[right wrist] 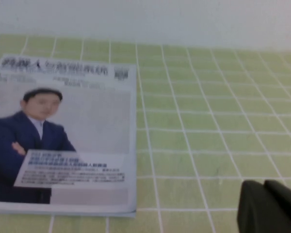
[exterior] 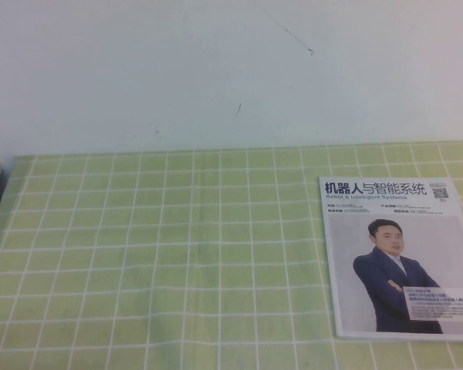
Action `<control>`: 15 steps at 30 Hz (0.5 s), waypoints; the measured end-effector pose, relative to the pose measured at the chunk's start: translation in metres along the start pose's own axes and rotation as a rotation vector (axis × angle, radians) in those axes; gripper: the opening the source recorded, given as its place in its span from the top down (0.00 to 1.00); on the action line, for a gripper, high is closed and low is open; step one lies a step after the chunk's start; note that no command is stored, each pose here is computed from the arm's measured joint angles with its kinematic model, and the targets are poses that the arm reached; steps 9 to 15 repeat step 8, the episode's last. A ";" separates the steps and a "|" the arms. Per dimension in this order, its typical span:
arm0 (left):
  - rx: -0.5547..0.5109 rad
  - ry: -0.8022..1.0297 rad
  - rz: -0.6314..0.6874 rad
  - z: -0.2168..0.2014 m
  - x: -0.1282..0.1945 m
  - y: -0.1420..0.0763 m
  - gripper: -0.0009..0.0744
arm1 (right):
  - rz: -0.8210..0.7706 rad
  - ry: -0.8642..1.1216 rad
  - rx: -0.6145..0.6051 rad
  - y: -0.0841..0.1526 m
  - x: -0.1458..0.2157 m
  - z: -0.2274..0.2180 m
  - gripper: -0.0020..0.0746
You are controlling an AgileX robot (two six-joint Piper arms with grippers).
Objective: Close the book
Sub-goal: 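Close the open booklet and leave it lying on the table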
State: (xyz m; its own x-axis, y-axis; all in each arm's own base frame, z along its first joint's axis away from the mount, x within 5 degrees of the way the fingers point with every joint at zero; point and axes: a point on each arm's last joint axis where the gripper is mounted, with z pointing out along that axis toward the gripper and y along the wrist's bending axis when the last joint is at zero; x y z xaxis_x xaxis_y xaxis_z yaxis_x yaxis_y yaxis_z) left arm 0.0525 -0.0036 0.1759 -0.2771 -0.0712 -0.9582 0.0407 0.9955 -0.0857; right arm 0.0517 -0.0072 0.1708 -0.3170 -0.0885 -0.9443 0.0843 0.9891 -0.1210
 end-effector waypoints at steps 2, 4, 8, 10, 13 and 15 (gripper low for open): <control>0.000 0.002 0.000 0.000 0.000 0.000 0.99 | 0.007 0.016 0.000 0.000 0.001 0.000 0.98; 0.000 0.002 0.000 0.000 0.000 0.000 0.99 | 0.011 0.016 0.001 0.000 0.001 0.000 0.98; 0.000 0.002 0.000 0.000 0.000 0.000 0.99 | 0.015 0.016 0.001 0.000 0.001 0.000 0.98; 0.000 0.002 0.000 0.000 0.000 0.000 0.99 | 0.015 0.016 0.001 0.000 0.001 0.000 0.98; 0.000 0.002 0.000 0.000 0.000 0.000 0.99 | 0.015 0.016 0.001 0.000 0.001 0.000 0.98; 0.000 0.002 0.000 0.000 0.000 0.000 0.99 | 0.015 0.016 0.001 0.000 0.001 0.000 0.98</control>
